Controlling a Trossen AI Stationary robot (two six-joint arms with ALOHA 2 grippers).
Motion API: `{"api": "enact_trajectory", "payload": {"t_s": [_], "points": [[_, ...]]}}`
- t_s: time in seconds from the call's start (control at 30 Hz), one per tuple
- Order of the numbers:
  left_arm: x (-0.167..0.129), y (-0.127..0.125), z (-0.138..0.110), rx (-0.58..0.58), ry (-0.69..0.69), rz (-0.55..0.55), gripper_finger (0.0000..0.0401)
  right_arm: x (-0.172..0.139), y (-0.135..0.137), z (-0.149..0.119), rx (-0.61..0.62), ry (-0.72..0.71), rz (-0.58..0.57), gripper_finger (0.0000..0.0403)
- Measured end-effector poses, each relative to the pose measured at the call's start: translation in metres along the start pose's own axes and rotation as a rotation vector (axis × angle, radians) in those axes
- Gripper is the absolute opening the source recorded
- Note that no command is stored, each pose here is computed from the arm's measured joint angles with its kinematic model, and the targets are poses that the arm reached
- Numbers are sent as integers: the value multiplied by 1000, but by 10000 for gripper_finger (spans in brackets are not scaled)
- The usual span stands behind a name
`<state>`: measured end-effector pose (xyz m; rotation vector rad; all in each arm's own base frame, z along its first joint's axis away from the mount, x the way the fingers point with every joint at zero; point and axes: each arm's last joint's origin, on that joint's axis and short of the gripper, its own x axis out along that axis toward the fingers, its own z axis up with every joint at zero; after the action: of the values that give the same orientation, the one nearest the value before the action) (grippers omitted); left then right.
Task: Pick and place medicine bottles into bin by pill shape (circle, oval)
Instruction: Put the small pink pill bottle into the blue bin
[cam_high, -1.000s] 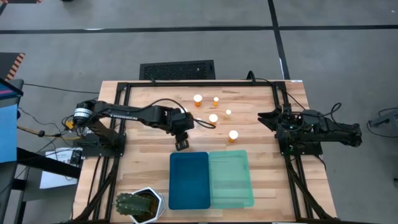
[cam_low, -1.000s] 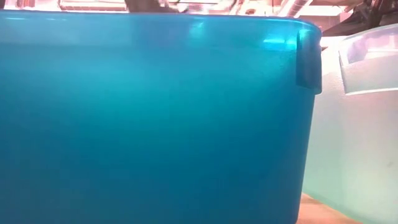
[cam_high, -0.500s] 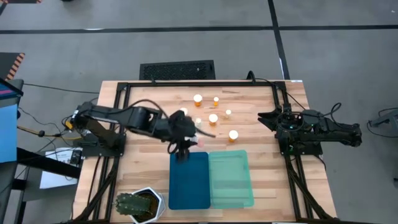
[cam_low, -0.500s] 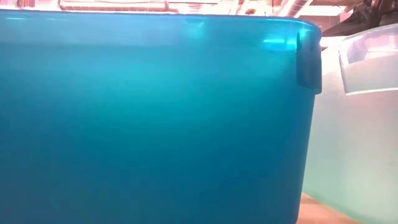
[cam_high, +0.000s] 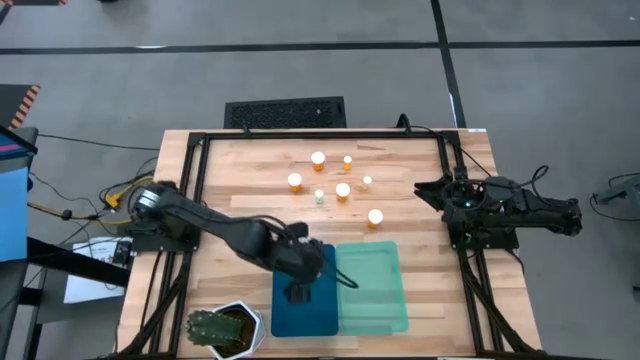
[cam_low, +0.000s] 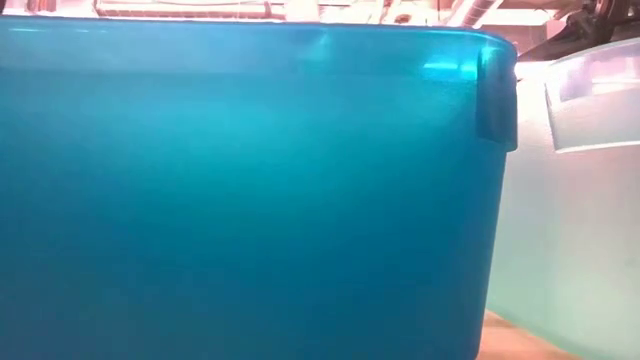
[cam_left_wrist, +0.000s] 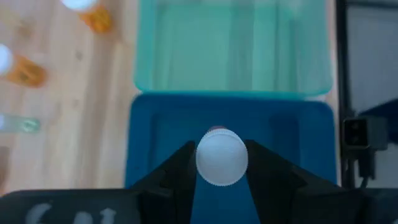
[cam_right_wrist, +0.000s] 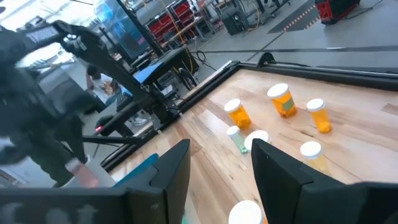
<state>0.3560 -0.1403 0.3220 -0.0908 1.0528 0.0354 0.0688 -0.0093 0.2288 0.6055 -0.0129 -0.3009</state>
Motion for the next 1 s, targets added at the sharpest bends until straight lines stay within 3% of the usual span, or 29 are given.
{"api": "enact_trajectory", "payload": {"t_s": [0.4, 0.77, 1.0], "points": [[96, -39, -12, 15, 120, -36, 116, 0, -3, -3, -9, 35, -25, 182], [115, -63, -25, 55, 110, 4, 116, 0, -3, -4, -10, 39, -28, 180], [131, -59, -30, 76, 173, 1, 116, 0, -3, -4, -11, 45, -32, 180]]}}
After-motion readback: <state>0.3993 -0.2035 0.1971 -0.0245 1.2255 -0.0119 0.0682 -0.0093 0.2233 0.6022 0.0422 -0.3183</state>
